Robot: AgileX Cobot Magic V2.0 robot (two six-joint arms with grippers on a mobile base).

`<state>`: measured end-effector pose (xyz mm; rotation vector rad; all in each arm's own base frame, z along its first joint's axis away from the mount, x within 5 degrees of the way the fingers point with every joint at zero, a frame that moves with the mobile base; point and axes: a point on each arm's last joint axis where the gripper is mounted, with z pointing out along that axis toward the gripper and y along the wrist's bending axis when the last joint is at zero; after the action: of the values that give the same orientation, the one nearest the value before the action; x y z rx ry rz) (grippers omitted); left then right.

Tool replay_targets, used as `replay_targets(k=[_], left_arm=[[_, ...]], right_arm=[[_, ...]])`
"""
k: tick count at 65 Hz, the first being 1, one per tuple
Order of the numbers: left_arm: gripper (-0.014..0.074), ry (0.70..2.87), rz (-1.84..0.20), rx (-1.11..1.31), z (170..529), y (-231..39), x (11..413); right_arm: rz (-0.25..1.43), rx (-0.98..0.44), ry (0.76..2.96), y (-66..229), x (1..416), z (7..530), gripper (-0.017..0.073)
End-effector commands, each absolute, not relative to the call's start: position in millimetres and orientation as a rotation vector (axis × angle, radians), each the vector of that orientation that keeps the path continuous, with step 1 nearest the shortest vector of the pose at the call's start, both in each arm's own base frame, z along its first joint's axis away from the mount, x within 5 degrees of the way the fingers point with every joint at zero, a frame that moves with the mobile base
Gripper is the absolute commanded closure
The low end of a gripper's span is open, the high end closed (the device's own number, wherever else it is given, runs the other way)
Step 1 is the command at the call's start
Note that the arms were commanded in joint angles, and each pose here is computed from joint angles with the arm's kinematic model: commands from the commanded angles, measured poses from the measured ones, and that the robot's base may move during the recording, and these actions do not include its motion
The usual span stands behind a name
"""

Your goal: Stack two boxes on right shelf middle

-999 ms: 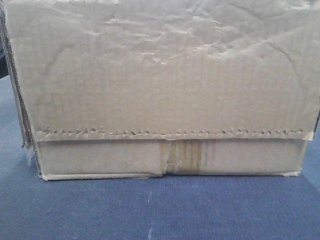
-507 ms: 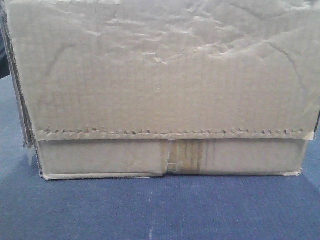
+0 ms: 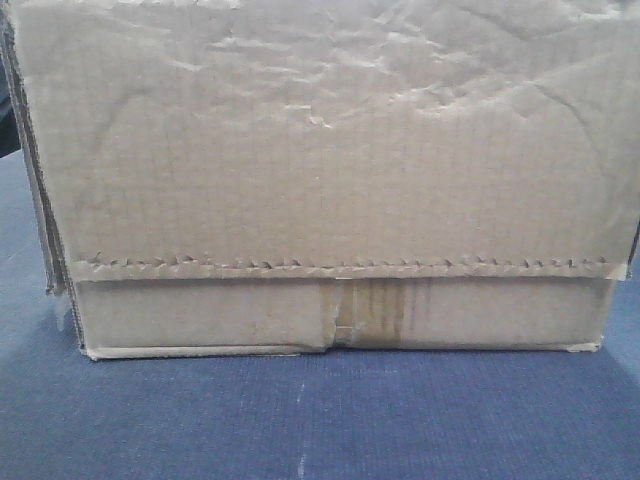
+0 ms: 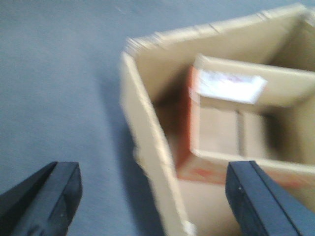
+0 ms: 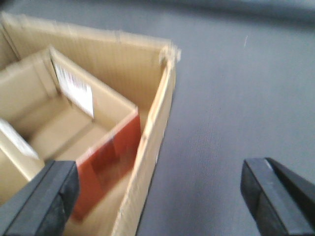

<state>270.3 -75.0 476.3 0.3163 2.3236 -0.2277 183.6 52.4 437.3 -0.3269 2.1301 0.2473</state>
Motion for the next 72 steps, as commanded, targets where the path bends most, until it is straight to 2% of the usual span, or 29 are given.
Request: replay_targets(k=[1,14,24,43,55,72], left_arm=[[0.0104,2.378,-0.267,0.33,460,-82,271],[0.0104,2.554,-0.275,0.315,411,-86,275],[0.0104,2.608,-0.275,0.303,387,-87,280],[0.0111,2.706,-0.279,0.248,359,-94,300],[0.0111,2.74,-0.275,0.277,344,-109,308],[0.0128,2.774,-0.124,0.246,329,-117,316]], right_arm=[[0.241,-0.347,2.215,56,199,429,-0.001],[0.285,-0.356,2.366,66,228,402,-0.001],[0.283,-0.359,2.443,70,247,383,-0.001],[0.29,-0.36,2.575,78,278,348,-0.001],[0.301,-0.37,2.608,84,287,335,-0.001],[0.294,-0.379,2.602,87,292,330,-0.001]])
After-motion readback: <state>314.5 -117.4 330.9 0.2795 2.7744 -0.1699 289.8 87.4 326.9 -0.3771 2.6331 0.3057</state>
